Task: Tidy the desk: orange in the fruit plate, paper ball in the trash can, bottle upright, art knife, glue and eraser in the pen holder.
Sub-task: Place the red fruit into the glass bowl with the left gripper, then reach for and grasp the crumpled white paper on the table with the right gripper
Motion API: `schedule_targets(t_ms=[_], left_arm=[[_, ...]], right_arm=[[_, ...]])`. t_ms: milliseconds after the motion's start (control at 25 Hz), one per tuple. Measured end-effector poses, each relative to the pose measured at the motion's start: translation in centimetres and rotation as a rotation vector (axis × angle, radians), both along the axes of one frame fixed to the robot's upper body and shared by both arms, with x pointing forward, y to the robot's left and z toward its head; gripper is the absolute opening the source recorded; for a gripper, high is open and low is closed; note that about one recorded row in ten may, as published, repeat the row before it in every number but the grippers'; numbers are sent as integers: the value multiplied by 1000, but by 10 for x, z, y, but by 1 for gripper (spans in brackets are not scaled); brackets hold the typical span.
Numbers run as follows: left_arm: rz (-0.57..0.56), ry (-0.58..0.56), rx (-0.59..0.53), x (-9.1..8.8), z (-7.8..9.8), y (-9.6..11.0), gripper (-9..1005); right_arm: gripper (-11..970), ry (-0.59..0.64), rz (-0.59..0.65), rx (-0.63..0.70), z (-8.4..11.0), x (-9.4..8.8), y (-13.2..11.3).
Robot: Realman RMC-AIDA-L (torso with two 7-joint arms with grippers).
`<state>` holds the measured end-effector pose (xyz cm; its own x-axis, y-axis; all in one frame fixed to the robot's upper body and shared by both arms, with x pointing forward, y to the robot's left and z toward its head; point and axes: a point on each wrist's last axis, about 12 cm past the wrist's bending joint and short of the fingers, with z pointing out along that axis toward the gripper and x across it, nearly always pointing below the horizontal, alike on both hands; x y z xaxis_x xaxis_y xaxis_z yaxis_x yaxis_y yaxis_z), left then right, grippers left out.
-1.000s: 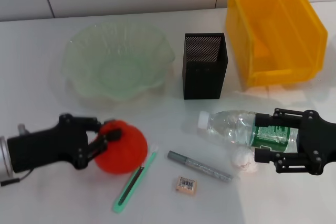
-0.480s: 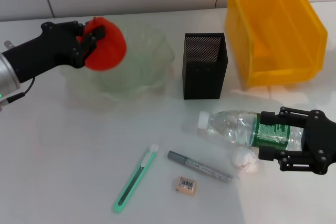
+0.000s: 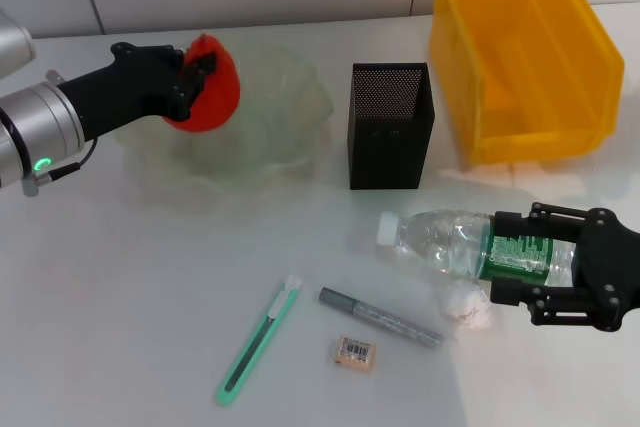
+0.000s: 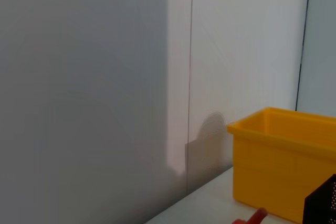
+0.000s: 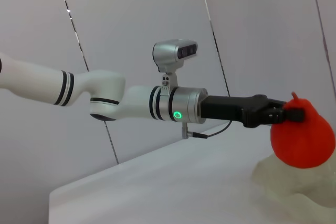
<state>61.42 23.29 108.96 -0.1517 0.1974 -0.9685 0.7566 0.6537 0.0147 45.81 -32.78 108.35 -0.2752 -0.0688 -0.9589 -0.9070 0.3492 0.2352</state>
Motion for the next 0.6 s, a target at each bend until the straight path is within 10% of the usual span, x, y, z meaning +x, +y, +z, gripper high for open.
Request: schedule_targets(t_ms=[160,600], left_arm=[[-5,11,15,0,-3,-5,89],[-80,24,-27,-9,-2,-10,461]], right_arm=[[753,5,4,11,-1,1,3],[749,47,-21,7,-1,5,1]])
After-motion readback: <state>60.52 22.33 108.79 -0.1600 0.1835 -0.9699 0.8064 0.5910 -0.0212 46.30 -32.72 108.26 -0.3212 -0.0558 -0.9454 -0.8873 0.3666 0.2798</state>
